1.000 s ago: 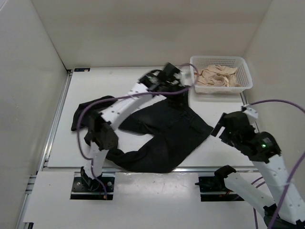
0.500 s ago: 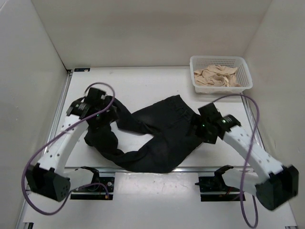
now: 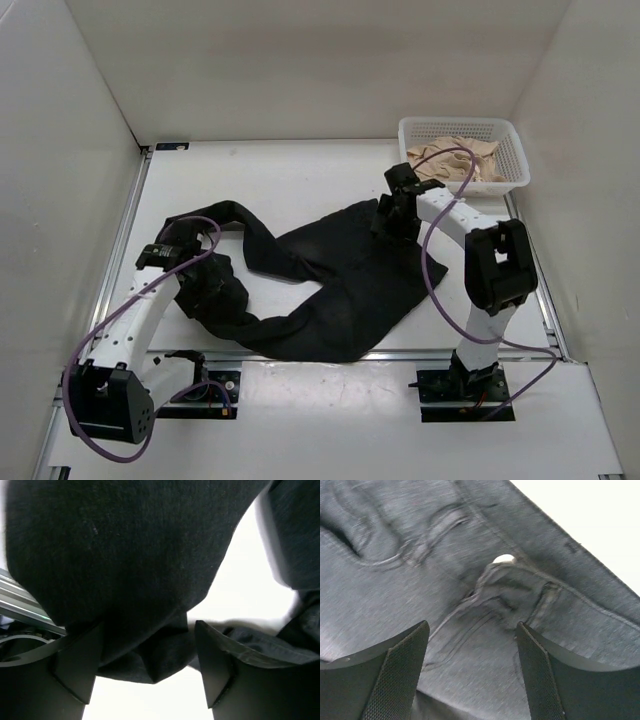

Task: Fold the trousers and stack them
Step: Flatten the trousers out

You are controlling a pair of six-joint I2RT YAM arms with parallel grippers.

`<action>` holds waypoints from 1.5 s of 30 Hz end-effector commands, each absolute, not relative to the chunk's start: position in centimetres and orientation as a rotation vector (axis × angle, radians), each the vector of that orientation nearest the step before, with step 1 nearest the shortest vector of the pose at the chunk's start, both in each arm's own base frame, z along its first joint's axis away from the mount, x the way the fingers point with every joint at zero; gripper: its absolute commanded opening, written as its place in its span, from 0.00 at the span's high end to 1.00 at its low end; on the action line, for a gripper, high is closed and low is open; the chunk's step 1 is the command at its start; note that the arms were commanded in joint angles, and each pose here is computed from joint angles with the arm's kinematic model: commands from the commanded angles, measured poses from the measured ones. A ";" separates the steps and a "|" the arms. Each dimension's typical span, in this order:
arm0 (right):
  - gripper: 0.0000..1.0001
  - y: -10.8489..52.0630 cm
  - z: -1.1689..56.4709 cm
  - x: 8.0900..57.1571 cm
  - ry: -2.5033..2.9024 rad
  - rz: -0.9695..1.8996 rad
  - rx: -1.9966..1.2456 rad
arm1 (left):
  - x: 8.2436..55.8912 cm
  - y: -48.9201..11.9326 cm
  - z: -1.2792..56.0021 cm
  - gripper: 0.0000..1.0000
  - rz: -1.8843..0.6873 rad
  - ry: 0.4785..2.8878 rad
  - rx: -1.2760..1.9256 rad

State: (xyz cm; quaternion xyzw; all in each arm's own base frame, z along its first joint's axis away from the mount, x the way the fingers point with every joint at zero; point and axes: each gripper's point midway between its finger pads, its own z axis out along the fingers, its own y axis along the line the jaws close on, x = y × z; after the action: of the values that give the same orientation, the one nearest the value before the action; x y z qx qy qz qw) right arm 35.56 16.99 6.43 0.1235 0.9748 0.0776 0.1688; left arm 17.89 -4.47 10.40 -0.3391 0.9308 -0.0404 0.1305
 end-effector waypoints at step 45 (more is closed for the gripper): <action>1.00 4.1 24.8 31.7 2.222 0.317 0.608 | 40.8 -4.8 38.0 0.90 -0.308 2.150 -0.595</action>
State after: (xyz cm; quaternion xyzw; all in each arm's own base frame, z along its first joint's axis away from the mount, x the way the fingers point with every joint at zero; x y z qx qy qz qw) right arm 35.90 6.90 27.54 0.2070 0.8561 0.1975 0.4304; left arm 44.25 -5.54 38.02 -0.2537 0.8467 -0.1422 0.4456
